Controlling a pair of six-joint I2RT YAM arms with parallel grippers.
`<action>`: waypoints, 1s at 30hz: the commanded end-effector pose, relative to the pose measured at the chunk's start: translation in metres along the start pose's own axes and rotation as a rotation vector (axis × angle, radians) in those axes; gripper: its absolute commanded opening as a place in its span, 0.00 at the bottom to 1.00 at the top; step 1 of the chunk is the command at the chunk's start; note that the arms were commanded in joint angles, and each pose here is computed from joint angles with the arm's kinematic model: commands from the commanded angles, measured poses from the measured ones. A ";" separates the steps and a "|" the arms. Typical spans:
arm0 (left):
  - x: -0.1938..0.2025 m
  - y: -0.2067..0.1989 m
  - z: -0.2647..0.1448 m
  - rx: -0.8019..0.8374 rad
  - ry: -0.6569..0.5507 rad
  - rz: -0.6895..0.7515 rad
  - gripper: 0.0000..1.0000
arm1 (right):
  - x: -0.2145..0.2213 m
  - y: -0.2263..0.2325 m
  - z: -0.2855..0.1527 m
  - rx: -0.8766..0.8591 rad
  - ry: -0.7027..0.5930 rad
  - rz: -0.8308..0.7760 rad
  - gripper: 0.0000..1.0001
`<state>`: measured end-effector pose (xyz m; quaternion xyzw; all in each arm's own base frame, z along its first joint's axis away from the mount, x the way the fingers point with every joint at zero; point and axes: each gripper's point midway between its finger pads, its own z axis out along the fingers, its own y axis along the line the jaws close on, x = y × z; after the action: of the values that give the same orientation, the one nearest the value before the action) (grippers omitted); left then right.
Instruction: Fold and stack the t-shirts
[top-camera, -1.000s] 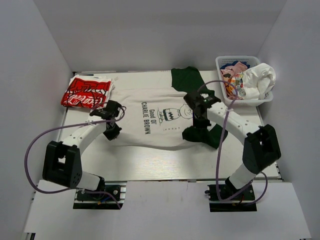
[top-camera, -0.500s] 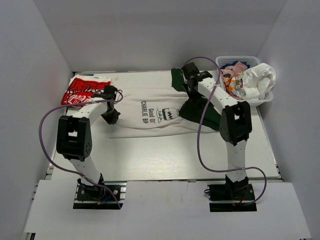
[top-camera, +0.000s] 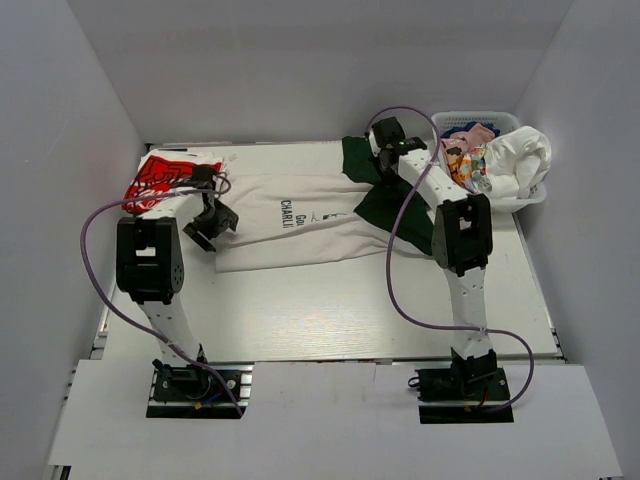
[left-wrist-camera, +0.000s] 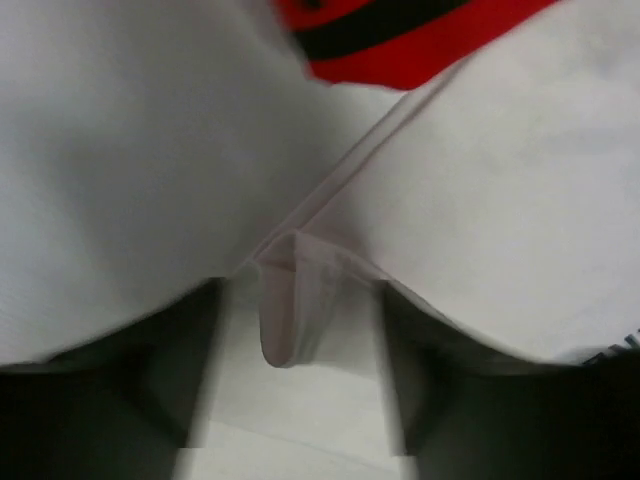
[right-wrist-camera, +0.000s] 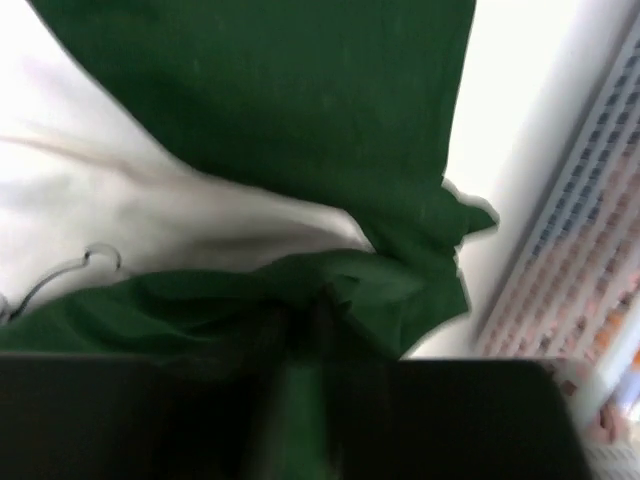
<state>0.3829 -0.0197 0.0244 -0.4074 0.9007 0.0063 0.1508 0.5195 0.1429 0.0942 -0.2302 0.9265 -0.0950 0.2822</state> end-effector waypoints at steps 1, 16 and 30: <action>-0.038 -0.027 -0.029 0.094 -0.115 -0.032 0.91 | -0.046 -0.010 0.009 0.060 -0.172 -0.021 0.29; -0.016 -0.045 -0.092 0.364 -0.180 0.116 1.00 | 0.027 0.012 -0.067 -0.087 -0.147 0.380 0.90; 0.029 -0.072 -0.041 0.330 -0.110 0.181 1.00 | 0.099 0.027 -0.037 -0.161 -0.026 0.539 0.90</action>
<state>0.3678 -0.0934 0.0483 -0.2840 0.9301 -0.0955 0.2125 0.4014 0.1192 0.0572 -0.0206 0.9654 0.0359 0.2575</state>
